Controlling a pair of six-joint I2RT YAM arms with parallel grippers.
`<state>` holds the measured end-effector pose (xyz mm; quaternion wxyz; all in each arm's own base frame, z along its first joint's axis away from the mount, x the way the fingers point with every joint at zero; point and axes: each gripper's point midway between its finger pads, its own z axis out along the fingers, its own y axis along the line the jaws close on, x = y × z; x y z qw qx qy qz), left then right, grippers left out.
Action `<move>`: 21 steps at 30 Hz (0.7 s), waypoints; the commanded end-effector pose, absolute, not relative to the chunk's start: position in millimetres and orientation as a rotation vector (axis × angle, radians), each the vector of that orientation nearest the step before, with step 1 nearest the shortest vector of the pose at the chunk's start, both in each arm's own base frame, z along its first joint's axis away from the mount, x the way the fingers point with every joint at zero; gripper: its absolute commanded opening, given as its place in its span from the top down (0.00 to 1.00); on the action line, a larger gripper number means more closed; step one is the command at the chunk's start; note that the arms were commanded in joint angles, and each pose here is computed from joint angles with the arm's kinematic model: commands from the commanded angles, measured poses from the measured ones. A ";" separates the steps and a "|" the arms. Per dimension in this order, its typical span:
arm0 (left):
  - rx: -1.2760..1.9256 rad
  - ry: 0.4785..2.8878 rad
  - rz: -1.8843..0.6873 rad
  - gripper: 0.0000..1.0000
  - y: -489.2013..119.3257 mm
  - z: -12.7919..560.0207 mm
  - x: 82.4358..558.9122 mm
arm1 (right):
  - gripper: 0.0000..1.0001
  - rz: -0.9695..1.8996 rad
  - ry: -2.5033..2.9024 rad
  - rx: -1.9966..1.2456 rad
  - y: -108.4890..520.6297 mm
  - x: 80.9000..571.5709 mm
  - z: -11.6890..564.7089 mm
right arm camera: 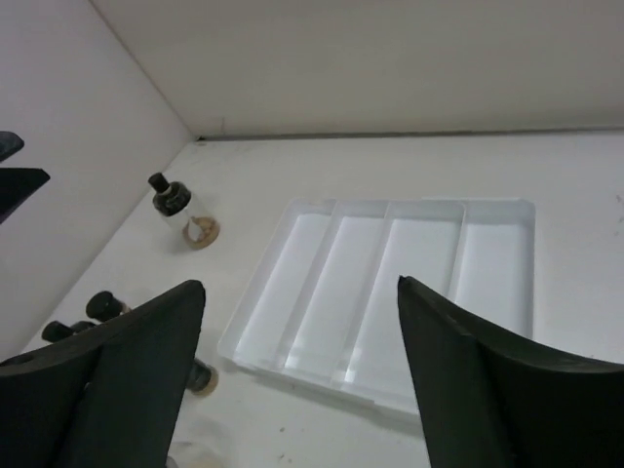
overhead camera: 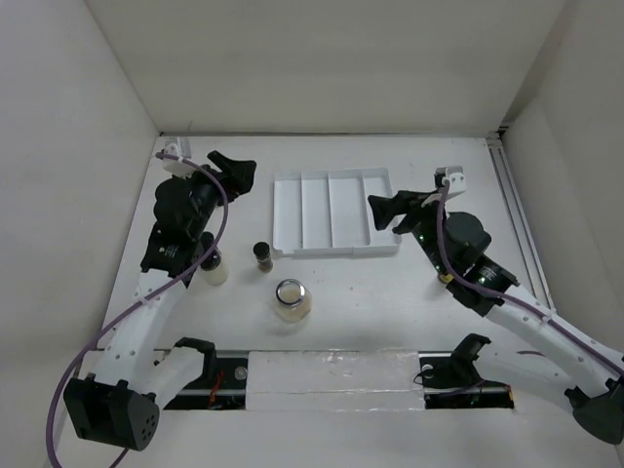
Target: Organize the condiment bottles
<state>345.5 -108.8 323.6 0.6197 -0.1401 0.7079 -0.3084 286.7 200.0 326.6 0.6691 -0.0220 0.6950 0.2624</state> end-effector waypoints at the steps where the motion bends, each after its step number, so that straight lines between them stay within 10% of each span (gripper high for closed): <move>1: -0.296 1.516 -0.701 0.21 -105.8 375.1 352.1 | 0.12 0.614 1.465 0.013 191.9 286.9 360.7; 3: -0.321 1.506 -0.655 0.31 -98.7 380.9 360.2 | 0.10 0.614 1.465 0.013 190.3 285.2 361.4; 5: -0.370 1.536 -0.578 0.41 -89.2 381.2 376.8 | 0.35 0.618 1.457 0.015 188.8 283.5 364.3; 8: -0.401 1.652 -0.425 0.89 -77.9 370.8 406.3 | 0.71 0.629 1.474 -0.012 194.0 282.7 362.0; 14: -0.423 1.898 -0.056 0.72 -50.3 341.1 464.9 | 0.96 0.641 1.514 -0.042 203.7 285.1 351.9; 17: -0.408 1.963 0.050 0.60 -45.4 321.5 489.6 | 0.86 0.635 1.544 -0.044 207.5 288.8 340.4; 21: -0.480 2.027 0.133 0.57 -22.5 288.3 509.8 | 0.36 0.645 1.544 -0.055 209.6 287.6 340.4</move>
